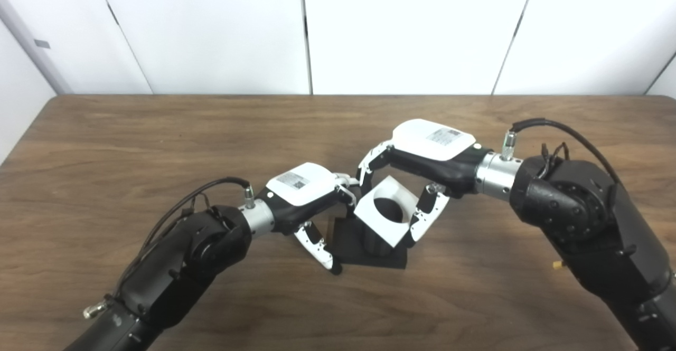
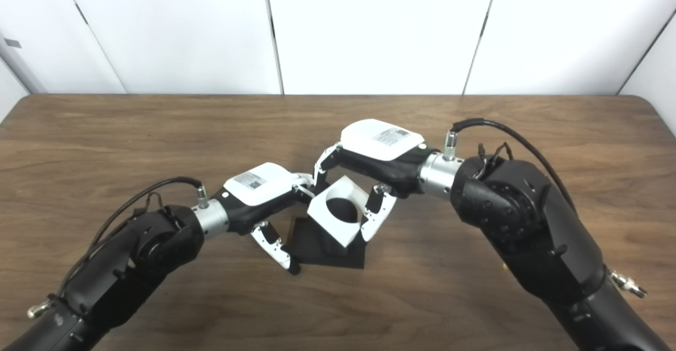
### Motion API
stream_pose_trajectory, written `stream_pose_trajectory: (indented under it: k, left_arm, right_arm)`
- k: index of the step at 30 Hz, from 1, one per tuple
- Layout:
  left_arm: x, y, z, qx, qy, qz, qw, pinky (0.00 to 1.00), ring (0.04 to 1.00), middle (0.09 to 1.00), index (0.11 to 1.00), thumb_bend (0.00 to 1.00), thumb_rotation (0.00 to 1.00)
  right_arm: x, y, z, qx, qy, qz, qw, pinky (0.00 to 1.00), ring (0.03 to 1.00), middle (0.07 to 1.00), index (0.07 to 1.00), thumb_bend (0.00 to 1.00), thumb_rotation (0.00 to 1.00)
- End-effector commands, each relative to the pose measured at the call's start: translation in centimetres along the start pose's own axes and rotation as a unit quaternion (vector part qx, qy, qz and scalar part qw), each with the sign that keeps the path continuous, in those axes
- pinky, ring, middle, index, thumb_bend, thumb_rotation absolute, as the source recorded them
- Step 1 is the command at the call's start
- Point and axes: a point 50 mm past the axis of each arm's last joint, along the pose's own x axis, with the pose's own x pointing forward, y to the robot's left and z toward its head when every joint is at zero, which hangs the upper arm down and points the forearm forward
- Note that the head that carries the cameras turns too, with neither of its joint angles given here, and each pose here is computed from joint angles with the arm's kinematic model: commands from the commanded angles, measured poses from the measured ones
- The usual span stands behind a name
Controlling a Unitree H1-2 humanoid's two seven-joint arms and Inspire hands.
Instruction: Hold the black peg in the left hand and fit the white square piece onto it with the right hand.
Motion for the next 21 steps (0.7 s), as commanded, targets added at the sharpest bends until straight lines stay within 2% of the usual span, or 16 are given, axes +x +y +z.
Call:
stream_pose_trajectory:
  k: [1, 16, 21]
  left_arm:
    - [0.1, -2.3, 0.1, 0.006, 0.012, -0.065, 0.998, 0.85, 0.921, 0.925, 0.492, 0.52, 0.07]
    - [0.2, -2.3, 0.3, 0.003, 0.012, -0.066, 0.998, 0.84, 0.922, 0.927, 0.492, 0.52, 0.07]
    - [0.4, -2.4, 0.4, 0.001, 0.011, -0.064, 0.998, 0.84, 0.924, 0.934, 0.492, 0.52, 0.07]
  right_arm:
    - [0.3, -0.9, 0.6, -0.017, -0.022, -0.02, 0.999, 0.78, 0.788, 0.748, 0.48, 0.52, 0.13]
    - [1.5, 0.1, 1.4, -0.007, -0.038, -0.012, 0.999, 0.77, 0.79, 0.747, 0.479, 0.52, 0.13]
    - [1.9, 1.2, 1.3, 0.0, -0.039, 0.006, 0.999, 0.76, 0.778, 0.736, 0.478, 0.52, 0.13]
